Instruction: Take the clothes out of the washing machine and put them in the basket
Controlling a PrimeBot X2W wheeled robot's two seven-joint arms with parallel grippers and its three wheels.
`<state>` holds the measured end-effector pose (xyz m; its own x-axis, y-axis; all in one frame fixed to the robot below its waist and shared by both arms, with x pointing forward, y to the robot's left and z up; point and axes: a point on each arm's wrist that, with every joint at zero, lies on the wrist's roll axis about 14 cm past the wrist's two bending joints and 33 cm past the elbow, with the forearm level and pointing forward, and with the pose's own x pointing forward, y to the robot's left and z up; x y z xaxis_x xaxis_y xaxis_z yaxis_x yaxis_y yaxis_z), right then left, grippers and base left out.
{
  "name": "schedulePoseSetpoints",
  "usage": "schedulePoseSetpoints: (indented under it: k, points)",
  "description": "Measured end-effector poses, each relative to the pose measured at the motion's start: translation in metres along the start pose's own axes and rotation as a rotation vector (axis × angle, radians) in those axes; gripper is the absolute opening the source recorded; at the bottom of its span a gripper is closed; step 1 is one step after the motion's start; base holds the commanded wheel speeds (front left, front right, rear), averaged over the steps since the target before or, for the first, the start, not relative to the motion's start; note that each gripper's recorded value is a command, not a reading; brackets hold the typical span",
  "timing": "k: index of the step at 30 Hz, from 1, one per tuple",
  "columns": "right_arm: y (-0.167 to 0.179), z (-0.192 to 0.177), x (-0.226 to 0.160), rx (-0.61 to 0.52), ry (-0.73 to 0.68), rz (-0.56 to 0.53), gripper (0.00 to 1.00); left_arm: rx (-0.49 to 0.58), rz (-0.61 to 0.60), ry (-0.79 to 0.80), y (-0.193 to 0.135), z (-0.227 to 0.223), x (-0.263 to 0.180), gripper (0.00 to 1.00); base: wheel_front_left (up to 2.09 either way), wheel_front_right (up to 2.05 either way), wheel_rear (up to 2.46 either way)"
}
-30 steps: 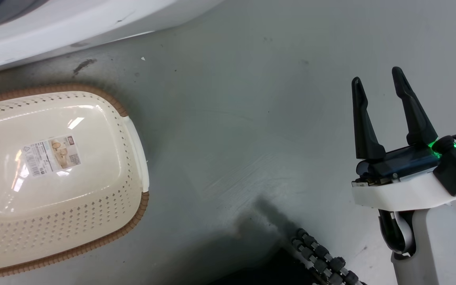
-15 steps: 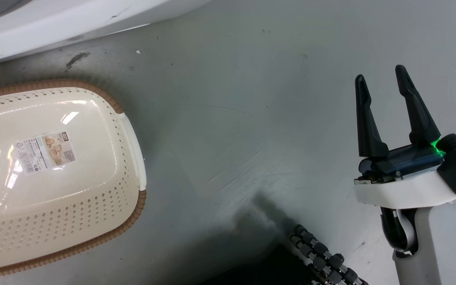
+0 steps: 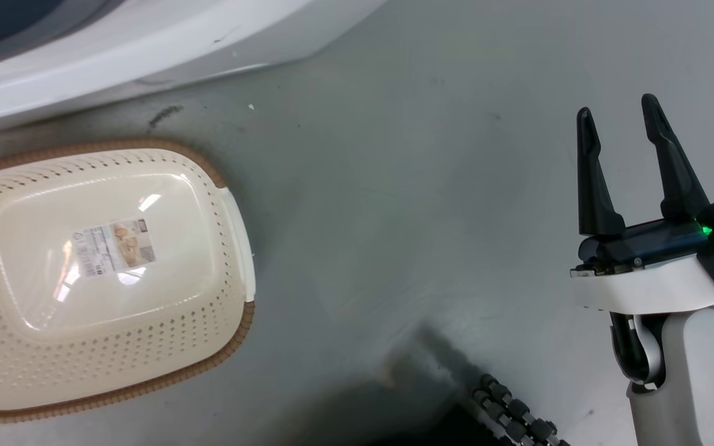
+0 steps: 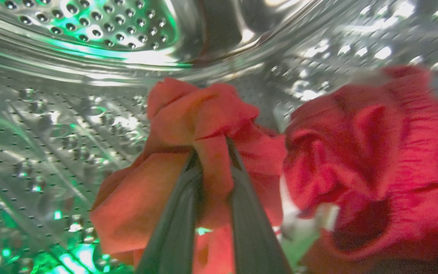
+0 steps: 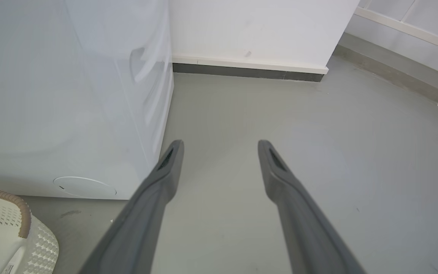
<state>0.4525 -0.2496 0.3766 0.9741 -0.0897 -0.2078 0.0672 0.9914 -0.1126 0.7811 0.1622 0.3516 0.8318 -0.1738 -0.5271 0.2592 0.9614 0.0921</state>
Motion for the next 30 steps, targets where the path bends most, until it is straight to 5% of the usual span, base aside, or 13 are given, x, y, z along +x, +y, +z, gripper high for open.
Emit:
schedulePoseSetpoints:
  k: [7, 30]
  points:
    - [-0.003, 0.029, -0.003, -0.01, -0.073, -0.005, 1.0, -0.076, -0.056, -0.138, -0.029, 0.02, -0.029, 0.0, 0.0, 0.0, 0.0]
    - [0.025, 0.099, -0.045, -0.014, -0.244, 0.069, 1.0, -0.081, -0.067, -0.479, -0.058, 0.025, -0.205, 0.0, 0.0, 0.0, 0.0]
